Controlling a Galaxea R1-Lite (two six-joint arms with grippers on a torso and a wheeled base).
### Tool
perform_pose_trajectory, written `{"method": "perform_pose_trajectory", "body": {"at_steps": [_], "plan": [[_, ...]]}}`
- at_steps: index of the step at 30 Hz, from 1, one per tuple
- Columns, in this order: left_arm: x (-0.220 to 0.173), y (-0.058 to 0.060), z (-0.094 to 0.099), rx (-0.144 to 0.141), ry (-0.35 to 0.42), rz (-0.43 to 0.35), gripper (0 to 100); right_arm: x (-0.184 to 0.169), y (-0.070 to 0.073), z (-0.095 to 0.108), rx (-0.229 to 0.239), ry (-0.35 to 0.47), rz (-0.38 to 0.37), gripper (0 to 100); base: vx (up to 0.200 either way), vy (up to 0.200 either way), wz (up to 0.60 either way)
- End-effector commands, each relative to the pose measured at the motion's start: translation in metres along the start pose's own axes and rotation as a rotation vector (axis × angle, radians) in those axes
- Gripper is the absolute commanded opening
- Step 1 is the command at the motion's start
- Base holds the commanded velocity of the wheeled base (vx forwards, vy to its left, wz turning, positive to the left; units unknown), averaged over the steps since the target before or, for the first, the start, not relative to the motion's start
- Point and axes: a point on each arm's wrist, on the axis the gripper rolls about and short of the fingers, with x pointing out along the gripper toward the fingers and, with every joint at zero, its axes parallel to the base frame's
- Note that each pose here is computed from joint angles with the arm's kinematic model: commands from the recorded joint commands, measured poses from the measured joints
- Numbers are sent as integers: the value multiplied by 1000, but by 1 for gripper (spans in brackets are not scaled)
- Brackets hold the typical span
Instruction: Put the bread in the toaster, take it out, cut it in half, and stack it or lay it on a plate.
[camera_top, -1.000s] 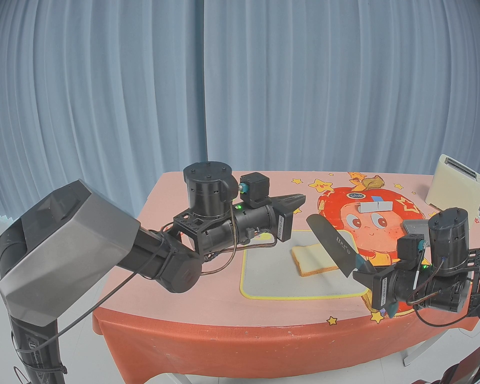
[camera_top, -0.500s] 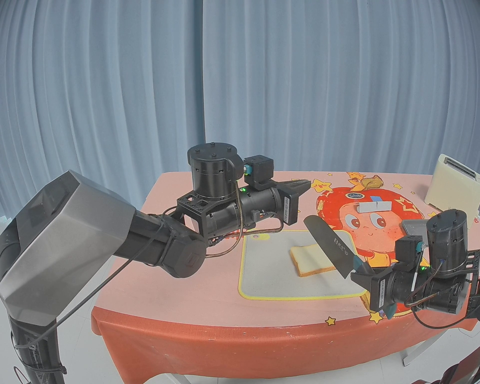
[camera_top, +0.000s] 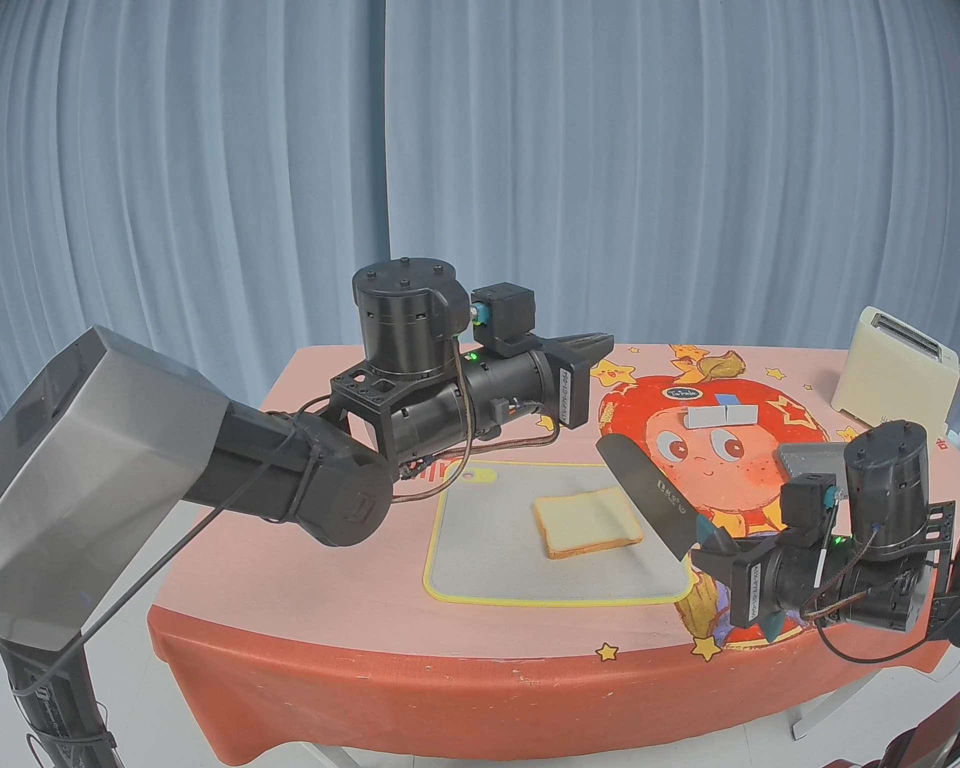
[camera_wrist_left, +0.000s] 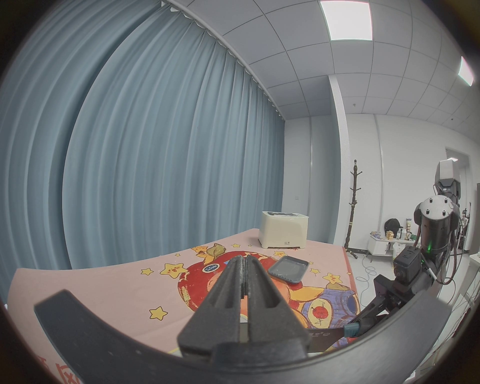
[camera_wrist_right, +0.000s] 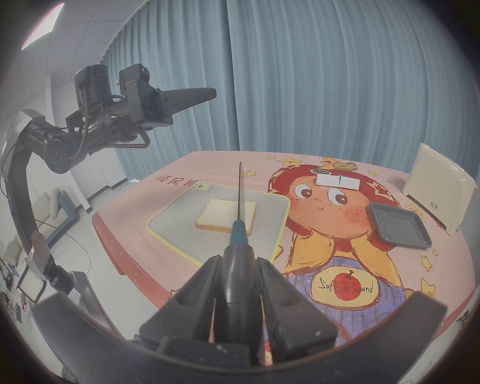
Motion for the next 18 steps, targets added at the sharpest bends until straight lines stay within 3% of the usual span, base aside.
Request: {"method": "perform_pose_trajectory", "body": {"at_steps": [1, 6, 13, 16, 18], "plan": [[-9, 0, -4, 31, 23, 27, 0, 9, 11, -4, -21, 18, 29, 0, 0, 0, 0], [-30, -6, -12, 33, 80, 105, 0, 13, 18, -4, -29, -14, 46, 0, 0, 0, 0], [-30, 2, -6, 41, 76, 123, 0, 17, 22, -7, -40, -2, 48, 0, 0, 0, 0], [-22, 6, -3, 88, 125, 125, 0, 17, 26, -8, -45, 0, 62, 0, 0, 0, 0], [-18, 9, -8, 97, 145, 123, 0, 17, 27, -9, -48, 3, 65, 0, 0, 0, 0]]}}
